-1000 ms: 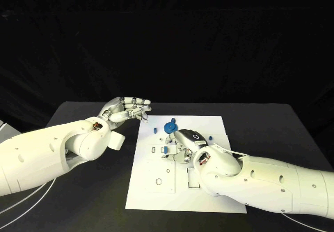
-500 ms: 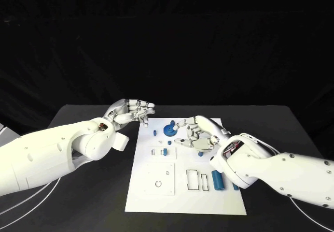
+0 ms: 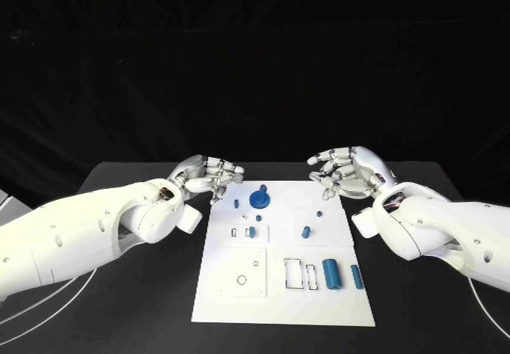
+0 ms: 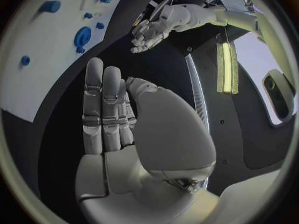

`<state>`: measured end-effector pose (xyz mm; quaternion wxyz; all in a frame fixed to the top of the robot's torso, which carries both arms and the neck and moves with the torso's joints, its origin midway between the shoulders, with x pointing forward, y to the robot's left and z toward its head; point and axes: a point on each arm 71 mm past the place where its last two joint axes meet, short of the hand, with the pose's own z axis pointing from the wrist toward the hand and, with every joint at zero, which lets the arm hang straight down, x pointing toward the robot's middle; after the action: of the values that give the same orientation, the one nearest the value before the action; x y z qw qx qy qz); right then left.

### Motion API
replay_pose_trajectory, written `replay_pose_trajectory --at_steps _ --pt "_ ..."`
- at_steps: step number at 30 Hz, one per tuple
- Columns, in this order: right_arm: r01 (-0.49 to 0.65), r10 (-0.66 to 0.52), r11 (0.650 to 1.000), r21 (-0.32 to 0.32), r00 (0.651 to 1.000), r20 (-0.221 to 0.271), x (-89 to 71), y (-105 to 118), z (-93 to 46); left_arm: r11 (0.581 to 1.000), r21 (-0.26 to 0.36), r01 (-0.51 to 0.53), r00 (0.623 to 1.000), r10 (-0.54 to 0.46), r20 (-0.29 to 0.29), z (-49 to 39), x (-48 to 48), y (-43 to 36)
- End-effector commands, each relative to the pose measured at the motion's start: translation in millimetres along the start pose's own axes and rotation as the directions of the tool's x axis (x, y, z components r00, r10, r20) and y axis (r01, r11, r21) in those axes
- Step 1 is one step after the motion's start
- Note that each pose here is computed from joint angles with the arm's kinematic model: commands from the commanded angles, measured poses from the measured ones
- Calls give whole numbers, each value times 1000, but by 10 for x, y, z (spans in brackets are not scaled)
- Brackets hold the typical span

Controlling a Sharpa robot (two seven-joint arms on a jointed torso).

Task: Assemble the parts on the task board

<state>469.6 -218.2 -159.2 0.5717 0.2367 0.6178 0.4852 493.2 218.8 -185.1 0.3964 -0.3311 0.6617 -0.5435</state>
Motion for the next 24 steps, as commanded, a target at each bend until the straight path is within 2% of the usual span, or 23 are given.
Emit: replay_pose_trajectory --at_steps 1,5,8,13,16,18,20,24 --pt "-102 103 994 39 994 -22 -85 -77 4 982 -105 -157 983 146 -107 14 98 74" --pt "-90 91 994 59 996 -22 -247 -173 10 940 -178 -290 948 256 -189 32 188 134" --pt "-60 61 996 59 998 -26 -361 -226 20 886 -234 -400 907 345 -241 53 247 181" --pt "-15 16 998 55 1000 -17 -505 -282 50 806 -284 -519 844 431 -320 80 319 223" --pt "10 -9 998 58 1000 -11 -588 -317 71 748 -301 -592 795 480 -370 116 367 215" --pt "18 -17 998 59 1000 -9 -611 -329 79 729 -304 -614 779 496 -384 131 381 205" --pt "35 -35 997 63 999 -1 -660 -355 98 684 -310 -660 741 528 -415 162 413 180" --pt "52 -53 996 69 999 14 -717 -386 119 633 -318 -706 701 561 -439 202 448 147"
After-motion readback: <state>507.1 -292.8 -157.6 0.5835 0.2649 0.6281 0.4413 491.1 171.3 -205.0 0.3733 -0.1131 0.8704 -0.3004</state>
